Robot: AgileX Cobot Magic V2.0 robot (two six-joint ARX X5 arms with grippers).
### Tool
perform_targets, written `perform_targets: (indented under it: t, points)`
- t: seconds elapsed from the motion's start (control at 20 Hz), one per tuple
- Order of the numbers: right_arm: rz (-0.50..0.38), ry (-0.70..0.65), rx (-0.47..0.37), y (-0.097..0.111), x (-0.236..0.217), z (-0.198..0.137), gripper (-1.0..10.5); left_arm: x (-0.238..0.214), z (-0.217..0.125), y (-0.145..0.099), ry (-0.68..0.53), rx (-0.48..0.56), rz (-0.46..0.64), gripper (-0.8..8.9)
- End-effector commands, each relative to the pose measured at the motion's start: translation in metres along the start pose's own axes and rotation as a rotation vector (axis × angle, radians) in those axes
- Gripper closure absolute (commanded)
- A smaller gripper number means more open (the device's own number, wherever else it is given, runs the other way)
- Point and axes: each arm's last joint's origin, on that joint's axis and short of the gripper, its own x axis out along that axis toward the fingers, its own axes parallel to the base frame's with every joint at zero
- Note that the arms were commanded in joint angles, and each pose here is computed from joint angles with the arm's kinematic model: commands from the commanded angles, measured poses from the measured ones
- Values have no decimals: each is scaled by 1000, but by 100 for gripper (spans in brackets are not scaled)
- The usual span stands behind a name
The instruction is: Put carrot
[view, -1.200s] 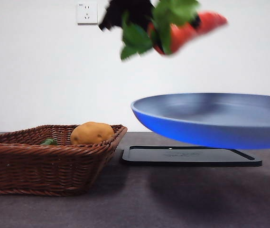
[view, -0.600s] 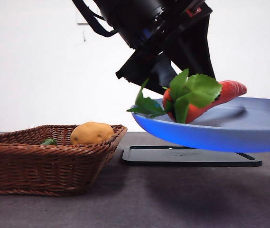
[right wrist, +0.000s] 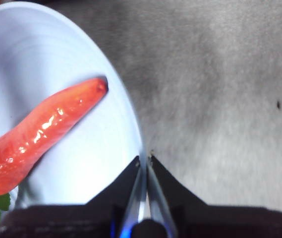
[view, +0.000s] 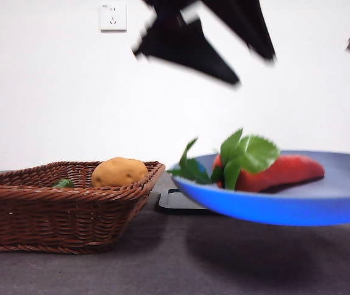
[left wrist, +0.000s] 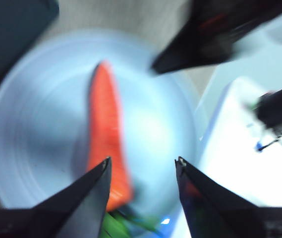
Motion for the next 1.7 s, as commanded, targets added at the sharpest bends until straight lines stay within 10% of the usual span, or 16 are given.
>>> perform_targets:
  t: [0.05,0.75,1.4,1.7]
  points:
    - [13,-41,-10,1,8,22,941,-28,2,-10,-50,11,15,581]
    - [-16,-86,62,-15,68,178,941,-151,-34,-35,-259,-16,193,581]
    - [-30,-19,82,-26,96,182,751,-151,-29,-29,-320,6,393,581]
    - [-28,-72,-16,-3,39,174,754,-165,-4,-25,-575,131,666,582]
